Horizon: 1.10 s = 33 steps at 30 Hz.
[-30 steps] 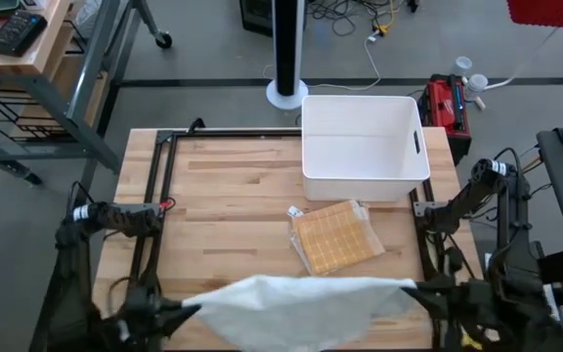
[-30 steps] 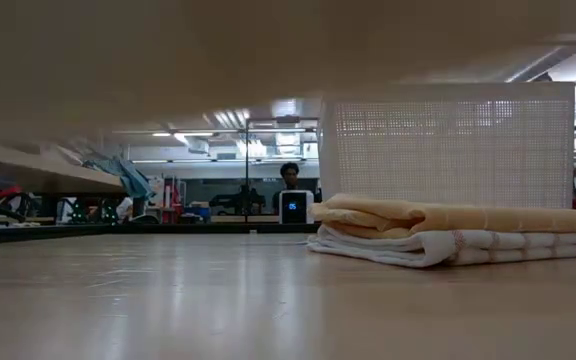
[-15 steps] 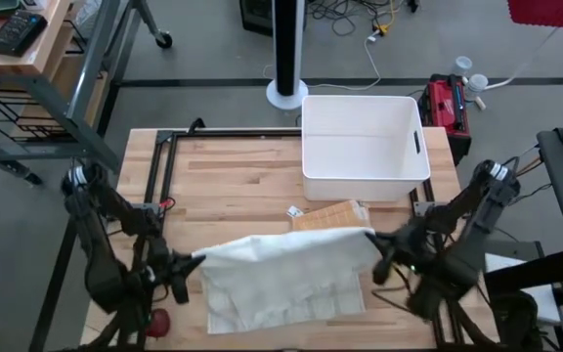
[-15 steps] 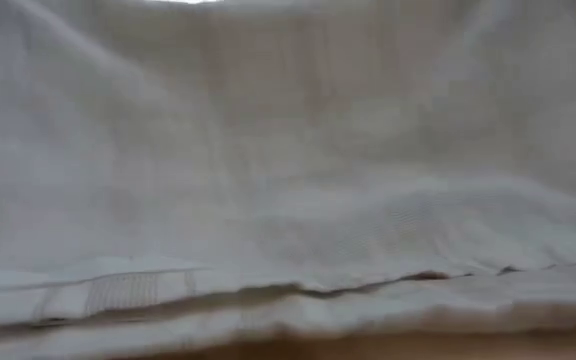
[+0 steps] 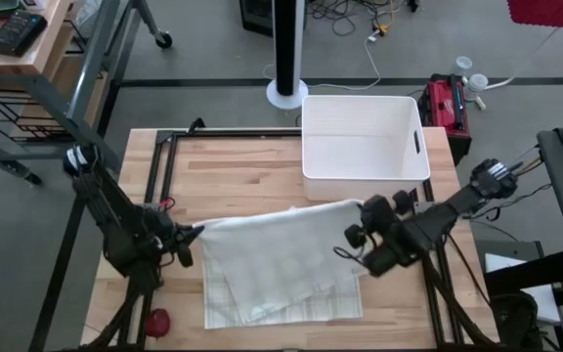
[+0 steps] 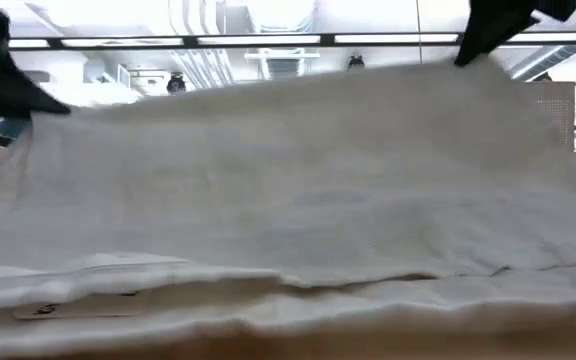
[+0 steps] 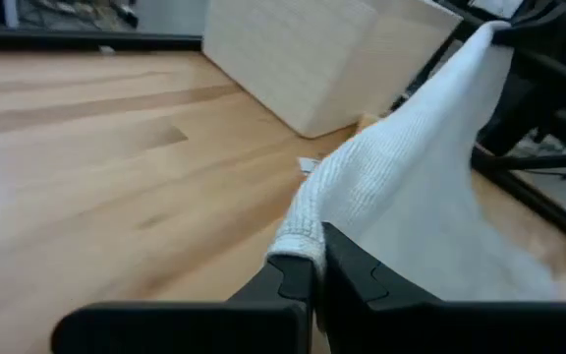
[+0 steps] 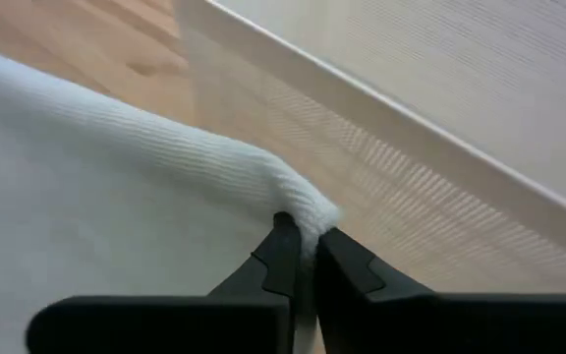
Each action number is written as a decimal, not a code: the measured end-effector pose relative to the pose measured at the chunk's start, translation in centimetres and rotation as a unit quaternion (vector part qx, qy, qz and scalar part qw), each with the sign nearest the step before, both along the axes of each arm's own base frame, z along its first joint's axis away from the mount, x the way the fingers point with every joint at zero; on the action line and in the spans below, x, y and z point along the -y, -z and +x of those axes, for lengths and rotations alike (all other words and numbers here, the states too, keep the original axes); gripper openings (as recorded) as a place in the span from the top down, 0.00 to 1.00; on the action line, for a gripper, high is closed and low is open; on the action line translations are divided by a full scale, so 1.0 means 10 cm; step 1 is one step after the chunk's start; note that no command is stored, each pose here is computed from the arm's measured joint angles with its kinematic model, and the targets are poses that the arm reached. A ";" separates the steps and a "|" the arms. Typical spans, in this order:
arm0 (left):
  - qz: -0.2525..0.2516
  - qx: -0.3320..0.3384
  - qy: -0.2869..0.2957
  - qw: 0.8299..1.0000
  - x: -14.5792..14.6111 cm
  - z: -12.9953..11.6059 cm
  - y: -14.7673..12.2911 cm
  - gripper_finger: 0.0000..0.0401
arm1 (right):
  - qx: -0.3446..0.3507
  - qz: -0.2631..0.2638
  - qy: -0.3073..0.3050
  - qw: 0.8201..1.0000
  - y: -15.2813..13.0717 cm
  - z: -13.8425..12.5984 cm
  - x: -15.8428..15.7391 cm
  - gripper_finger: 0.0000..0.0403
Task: Fold towel
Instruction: Fold the white checkered towel
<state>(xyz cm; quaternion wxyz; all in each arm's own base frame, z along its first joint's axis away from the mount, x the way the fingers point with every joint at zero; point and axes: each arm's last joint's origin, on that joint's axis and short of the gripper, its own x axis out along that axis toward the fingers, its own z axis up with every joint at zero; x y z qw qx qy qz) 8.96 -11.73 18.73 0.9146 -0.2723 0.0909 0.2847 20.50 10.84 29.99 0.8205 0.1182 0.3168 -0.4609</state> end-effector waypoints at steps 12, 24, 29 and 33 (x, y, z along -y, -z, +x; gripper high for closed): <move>0.023 -0.018 -0.009 1.000 -0.30 -0.13 0.41 0.94 | -0.129 0.004 0.026 0.991 0.14 0.29 0.42 0.70; -0.011 -0.087 -0.026 0.996 -0.31 -0.15 0.45 0.81 | -0.184 -0.018 -0.051 0.981 0.07 0.25 0.45 0.62; 0.001 -0.084 0.026 0.996 -0.14 -0.06 0.36 0.75 | -0.232 0.065 -0.195 0.951 0.09 0.33 0.33 0.64; 0.013 -0.112 0.126 0.986 0.20 0.17 0.09 0.73 | -0.224 0.104 -0.356 0.902 0.10 0.44 0.14 0.67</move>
